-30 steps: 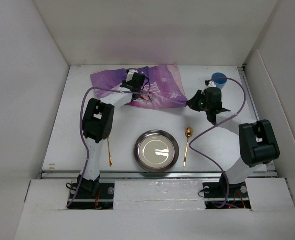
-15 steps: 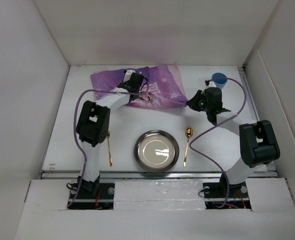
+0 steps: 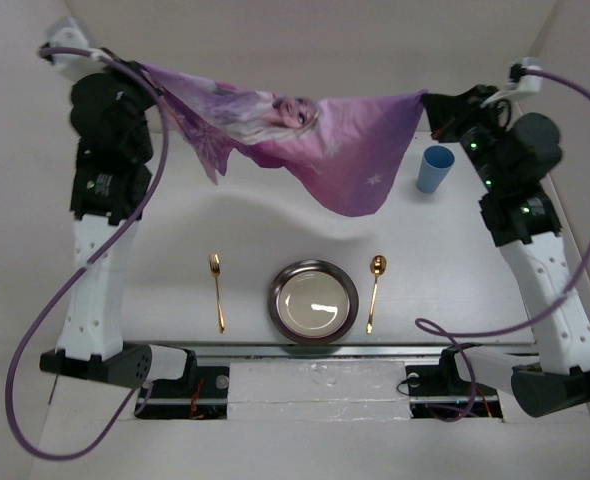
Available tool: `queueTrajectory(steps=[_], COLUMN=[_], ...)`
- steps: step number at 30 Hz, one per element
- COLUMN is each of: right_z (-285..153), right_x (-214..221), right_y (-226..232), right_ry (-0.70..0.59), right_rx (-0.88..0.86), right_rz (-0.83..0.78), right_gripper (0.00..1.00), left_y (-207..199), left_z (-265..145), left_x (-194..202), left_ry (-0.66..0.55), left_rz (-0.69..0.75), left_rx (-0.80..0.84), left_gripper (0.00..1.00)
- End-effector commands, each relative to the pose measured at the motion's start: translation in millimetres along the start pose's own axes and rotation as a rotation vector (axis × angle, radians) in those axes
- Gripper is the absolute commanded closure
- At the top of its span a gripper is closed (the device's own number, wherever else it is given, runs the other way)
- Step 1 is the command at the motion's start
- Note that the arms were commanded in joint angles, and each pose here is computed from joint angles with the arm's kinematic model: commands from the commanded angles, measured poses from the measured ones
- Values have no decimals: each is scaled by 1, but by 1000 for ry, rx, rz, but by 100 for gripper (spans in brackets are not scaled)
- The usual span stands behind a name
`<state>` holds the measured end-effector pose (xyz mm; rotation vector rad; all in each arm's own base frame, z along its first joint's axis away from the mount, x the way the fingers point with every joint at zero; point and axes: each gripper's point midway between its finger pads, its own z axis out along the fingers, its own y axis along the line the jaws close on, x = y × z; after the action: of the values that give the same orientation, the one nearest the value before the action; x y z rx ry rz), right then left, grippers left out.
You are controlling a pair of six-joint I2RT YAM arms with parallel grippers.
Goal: Set the dinner table for one person
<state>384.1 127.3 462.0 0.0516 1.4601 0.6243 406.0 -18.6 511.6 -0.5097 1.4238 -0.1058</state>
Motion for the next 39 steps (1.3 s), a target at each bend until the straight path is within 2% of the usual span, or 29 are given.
queueTrajectory(steps=[1,2,5,7,10,13,14,15,16,19,20,21,22,23,24,25,26,27,28,29,30,33,34,36,37,38,39], right_z=[-34,-45,-67,-72,-65,-43,-36,-18,-9,34,34,54,65,74,84,106,115,118,137,142,137,136,138,121,115,115,100], right_x=[-62,-90,-119,-125,-114,-95,-90,-77,-70,-44,-50,-32,-27,-45,-44,-23,-26,-55,-40,-46,-77,-93,-76,-88,-28,-28,-38], right_y=[21,34,41,38,25,-1,-8,-20,-26,-54,-51,-64,-68,-61,-67,-81,-80,-72,-82,-79,-66,-64,-73,-61,-92,-93,-84], right_ry=[-69,-122,-175,-187,-158,-123,-111,-75,-57,-13,-27,19,34,0,12,61,58,10,43,40,-13,-45,-10,-63,38,39,-9], right_rx=[22,8,34,52,80,127,133,146,144,158,152,163,163,145,150,158,148,132,136,123,102,95,113,86,132,132,119], right_rz=[-85,-108,-128,-134,-136,-127,-122,-117,-114,-109,-110,-103,-99,-104,-99,-88,-84,-93,-83,-83,-95,-112,-105,-117,-82,-80,-84], right_gripper=[100,100,100,100,100,100,100,100,100,100,100,100,100,100,100,100,100,100,100,100,100,100,100,100,100,100,100], left_y=[-15,-14,-14,-16,-16,-10,-5,-4,16,28,28,29,13,17,9,-12,-8,-15,-19,-36,-34,-40,-39,-35,-17,-25,-17], left_z=[-31,-38,-54,-56,-44,-19,0,10,27,84,96,107,115,139,147,146,167,171,173,164,164,158,156,150,150,140,138], left_x=[-72,-84,-104,-105,-87,-47,-19,-8,-1,58,68,71,46,84,78,35,66,58,59,39,37,26,29,31,76,50,62], left_ry=[-131,-157,-212,-223,-196,-151,-104,-73,-52,130,157,171,126,223,218,136,202,186,191,134,126,107,117,123,206,145,156], left_rz=[-103,-110,-133,-131,-88,-16,18,11,9,-33,-30,-35,-41,-35,-43,-60,-63,-72,-98,-116,-124,-115,-109,-90,-75,-75,-58], left_rx=[118,122,146,162,164,133,122,141,123,180,175,170,210,202,221,278,268,287,303,386,398,426,429,420,384,410,397], left_gripper=[100,100,100,100,100,100,100,100,100,100,100,100,100,100,100,100,100,100,100,100,100,100,100,100,100,100,100])
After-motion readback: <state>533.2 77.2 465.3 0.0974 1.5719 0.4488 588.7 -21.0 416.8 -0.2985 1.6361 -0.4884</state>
